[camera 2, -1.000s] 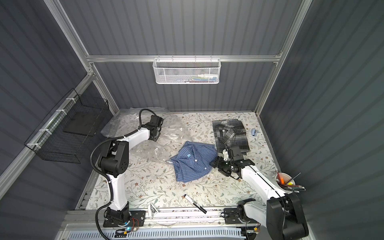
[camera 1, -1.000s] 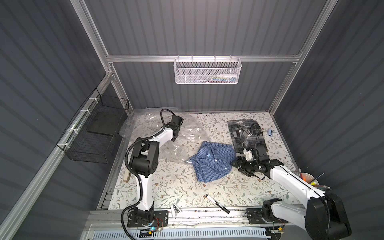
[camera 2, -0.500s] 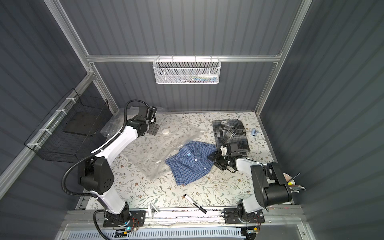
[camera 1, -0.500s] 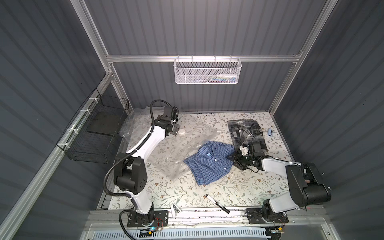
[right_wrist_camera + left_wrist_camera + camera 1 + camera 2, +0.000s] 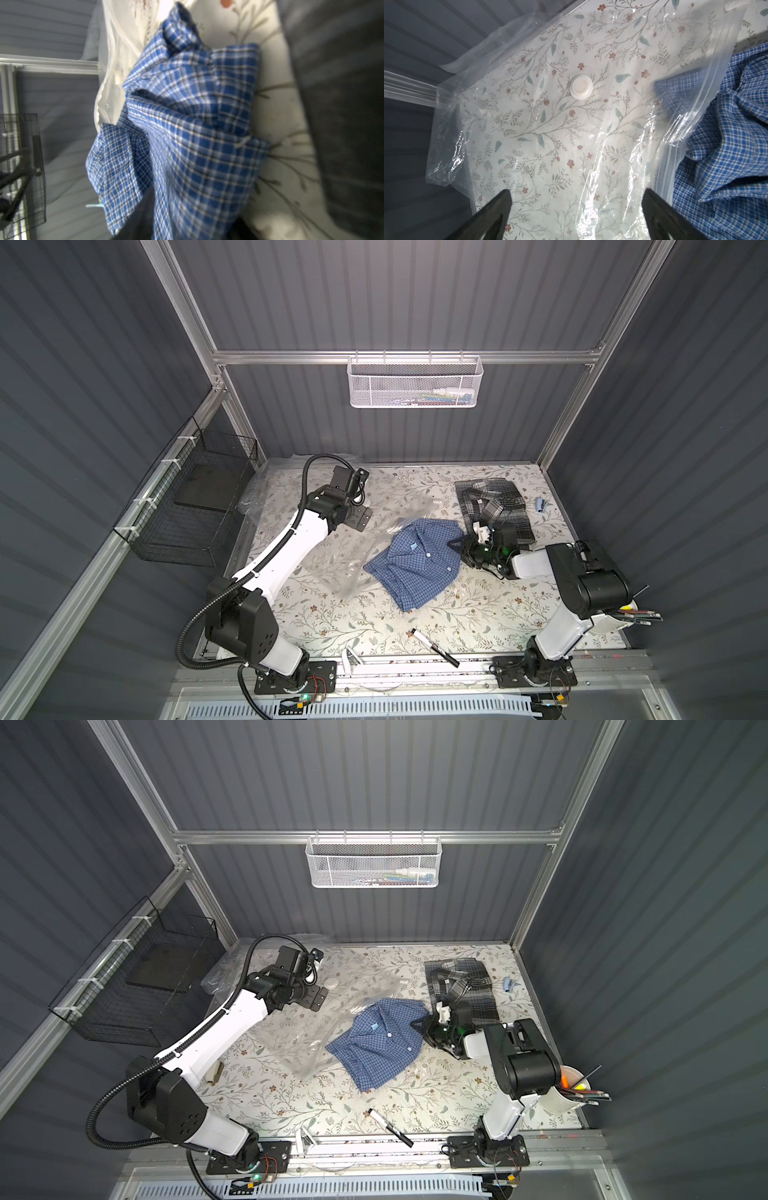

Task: Take the shirt out of the vacuum bag
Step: Take out the shirt from the vacuum bag.

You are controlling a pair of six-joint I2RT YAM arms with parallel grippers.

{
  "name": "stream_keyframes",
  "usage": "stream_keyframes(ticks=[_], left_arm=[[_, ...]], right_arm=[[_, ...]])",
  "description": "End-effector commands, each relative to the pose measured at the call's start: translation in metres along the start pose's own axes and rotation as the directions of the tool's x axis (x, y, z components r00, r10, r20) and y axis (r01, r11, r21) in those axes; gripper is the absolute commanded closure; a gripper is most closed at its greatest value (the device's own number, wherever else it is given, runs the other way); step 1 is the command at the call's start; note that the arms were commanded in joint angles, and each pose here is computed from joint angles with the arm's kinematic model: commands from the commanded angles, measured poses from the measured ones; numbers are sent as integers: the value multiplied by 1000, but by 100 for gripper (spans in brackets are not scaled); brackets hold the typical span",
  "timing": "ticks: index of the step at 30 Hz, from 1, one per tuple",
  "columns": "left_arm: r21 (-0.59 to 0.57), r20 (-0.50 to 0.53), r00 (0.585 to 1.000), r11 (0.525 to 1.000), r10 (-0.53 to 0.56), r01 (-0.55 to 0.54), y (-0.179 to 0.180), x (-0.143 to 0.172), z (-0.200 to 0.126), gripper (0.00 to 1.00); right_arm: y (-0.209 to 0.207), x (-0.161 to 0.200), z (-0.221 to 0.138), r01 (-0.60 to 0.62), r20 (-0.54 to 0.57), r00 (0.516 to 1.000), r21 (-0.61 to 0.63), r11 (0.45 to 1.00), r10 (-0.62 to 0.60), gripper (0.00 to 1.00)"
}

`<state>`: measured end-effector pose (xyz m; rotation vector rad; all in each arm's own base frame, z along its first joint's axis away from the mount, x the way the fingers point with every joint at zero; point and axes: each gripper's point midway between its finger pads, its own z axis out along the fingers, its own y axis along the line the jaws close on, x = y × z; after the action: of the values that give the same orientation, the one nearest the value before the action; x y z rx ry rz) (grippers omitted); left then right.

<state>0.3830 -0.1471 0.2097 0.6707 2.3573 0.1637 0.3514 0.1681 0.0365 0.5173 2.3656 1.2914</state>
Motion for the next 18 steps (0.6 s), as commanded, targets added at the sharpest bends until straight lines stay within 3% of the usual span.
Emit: stream_keyframes(ticks=[1, 5, 9, 13, 18], left_arm=[[33, -14, 1000, 999, -25, 26, -7, 8, -6, 1], [21, -2, 1000, 999, -27, 27, -5, 8, -8, 1], [32, 6, 1000, 999, -27, 27, -7, 5, -7, 1], [57, 16, 999, 998, -29, 28, -13, 2, -1, 1], [74, 18, 1000, 997, -25, 24, -18, -1, 5, 1]], right_arm=[[35, -7, -4, 71, 49, 997, -108, 992, -66, 70], [51, -9, -19, 133, 64, 990, -83, 988, -128, 89], [74, -16, -41, 236, 87, 969, -31, 971, -233, 99], [84, -23, -58, 319, 86, 943, 30, 947, -321, 100], [80, -39, -72, 339, 101, 934, 40, 940, -341, 100]])
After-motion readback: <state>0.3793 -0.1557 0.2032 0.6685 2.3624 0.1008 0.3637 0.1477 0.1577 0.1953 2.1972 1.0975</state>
